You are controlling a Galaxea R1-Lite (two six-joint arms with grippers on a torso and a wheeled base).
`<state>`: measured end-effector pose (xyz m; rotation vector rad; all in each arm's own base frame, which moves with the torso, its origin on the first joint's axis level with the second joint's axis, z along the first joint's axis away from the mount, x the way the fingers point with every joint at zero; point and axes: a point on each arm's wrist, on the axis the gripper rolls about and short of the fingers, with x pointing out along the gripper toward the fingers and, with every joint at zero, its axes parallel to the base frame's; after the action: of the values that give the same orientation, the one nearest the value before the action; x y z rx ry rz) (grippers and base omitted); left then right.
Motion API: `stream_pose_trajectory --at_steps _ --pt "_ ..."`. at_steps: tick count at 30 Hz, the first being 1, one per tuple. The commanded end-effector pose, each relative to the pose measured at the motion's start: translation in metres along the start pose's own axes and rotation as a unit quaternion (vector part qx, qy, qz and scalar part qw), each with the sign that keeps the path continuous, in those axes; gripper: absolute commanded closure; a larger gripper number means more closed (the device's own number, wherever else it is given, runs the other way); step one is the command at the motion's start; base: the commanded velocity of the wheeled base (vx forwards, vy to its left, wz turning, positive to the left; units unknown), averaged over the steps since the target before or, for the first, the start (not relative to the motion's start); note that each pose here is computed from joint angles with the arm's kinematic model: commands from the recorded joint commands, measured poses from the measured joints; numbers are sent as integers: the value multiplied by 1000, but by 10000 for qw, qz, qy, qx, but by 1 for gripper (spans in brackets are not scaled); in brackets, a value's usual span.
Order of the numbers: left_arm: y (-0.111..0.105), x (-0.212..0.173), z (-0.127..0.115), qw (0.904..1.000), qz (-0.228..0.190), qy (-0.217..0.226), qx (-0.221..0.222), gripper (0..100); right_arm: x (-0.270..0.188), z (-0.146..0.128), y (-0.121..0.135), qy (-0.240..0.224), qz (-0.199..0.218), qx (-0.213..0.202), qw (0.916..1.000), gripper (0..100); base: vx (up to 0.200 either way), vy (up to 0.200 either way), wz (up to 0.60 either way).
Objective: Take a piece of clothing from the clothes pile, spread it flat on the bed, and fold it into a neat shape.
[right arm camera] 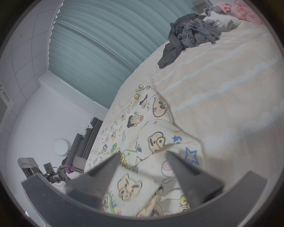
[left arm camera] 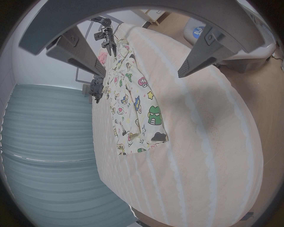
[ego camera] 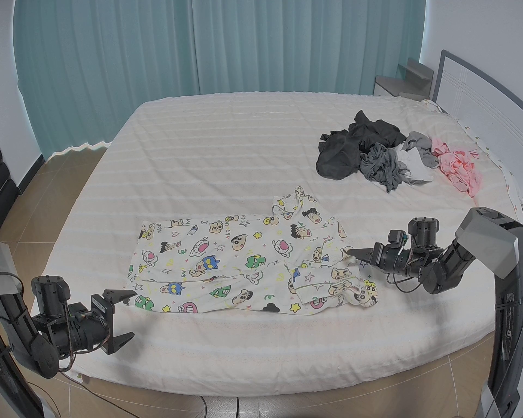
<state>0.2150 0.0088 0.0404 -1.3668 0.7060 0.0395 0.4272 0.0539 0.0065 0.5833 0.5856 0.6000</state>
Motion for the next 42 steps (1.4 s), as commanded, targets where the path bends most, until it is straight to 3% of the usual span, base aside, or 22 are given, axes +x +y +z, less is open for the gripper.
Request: stream_pose_trajectory --at_steps 1,8,11,16,17,22,24,30,36,42 --pt "-4 0 2 9998 -99 -158 53 0 -9 1 6 -183 -279 -21 9994 0 0 0 0" --pt "-34 -2 6 9925 -775 -790 518 0 -65 10 42 -524 -322 -51 9981 0 0 0 0" --pt "-47 6 13 9885 -854 -876 888 0 -86 3 60 -690 -402 26 9968 0 0 0 0" --pt "-67 30 16 9839 -342 -962 1469 0 -103 -18 78 -958 -547 239 9936 0 0 0 0" --pt "-84 45 16 9799 82 -1122 1650 0 -109 -30 83 -1128 -536 370 9915 0 0 0 0" --pt "-107 75 1 9776 883 -761 1751 0 -115 -52 86 -1435 -181 560 9879 0 0 0 0" --pt "-112 90 0 9735 1132 -870 1787 0 -115 -56 84 -1433 -207 528 9881 0 0 0 0" --pt "-107 136 7 9659 1458 -1105 1830 0 -117 -56 86 -1419 -195 562 9881 0 0 0 0" --pt "-100 147 3 9619 1807 -923 1835 0 -119 -57 87 -1402 -211 548 9884 0 0 0 0" --pt "-97 159 5 9600 1901 -907 1844 0 -123 -60 90 -1356 -180 554 9891 0 0 0 0"
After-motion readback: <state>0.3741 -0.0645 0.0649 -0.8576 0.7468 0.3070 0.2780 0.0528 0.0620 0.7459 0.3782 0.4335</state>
